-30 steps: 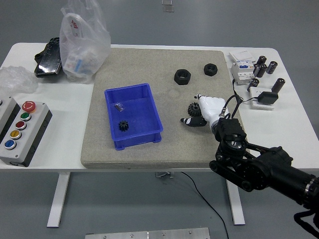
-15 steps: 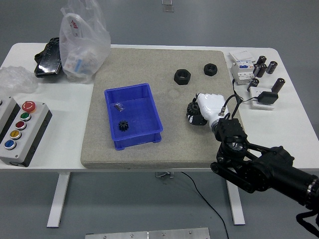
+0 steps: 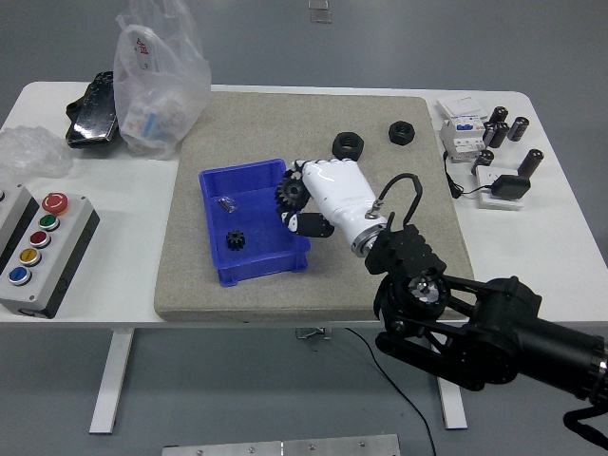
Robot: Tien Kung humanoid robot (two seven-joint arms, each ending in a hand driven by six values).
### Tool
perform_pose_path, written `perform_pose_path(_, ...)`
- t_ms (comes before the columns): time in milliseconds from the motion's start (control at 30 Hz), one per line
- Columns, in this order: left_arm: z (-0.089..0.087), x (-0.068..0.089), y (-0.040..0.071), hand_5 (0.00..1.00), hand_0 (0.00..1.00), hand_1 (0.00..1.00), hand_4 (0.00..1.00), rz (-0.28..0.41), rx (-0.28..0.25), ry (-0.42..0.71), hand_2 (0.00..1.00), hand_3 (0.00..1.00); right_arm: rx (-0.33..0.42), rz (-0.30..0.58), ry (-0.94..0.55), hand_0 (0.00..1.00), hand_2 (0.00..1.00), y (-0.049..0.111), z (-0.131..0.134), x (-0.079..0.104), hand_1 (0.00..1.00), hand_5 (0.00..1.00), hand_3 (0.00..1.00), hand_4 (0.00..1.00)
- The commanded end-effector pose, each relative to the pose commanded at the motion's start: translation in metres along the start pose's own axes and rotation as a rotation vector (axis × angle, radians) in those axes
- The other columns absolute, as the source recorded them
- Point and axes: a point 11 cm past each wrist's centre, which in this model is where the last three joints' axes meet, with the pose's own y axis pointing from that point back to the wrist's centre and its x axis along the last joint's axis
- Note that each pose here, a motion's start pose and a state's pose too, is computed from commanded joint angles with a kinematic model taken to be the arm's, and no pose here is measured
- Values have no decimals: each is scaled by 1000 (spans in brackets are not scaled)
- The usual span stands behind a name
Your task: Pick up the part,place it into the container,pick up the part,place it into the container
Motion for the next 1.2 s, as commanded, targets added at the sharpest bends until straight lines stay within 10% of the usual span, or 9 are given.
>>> perform_pose_path(533, 1, 0, 0, 369, 650, 535, 708, -1, -1, -5, 534, 615, 48, -60, 81, 473, 607, 4, -21, -14, 592, 146, 608, 246)
perform_pose_path(767, 2, 2, 0, 369, 650, 534, 708, 4, -2, -5, 534, 615, 19, -85, 87, 472, 677, 3, -16, -18, 657, 324, 663, 395)
perform_pose_path(1200, 2, 2, 0, 369, 650, 534, 709, 3, -2, -5, 534, 615, 2, -109, 102, 492, 798, 3, -13, -20, 696, 212, 852, 570)
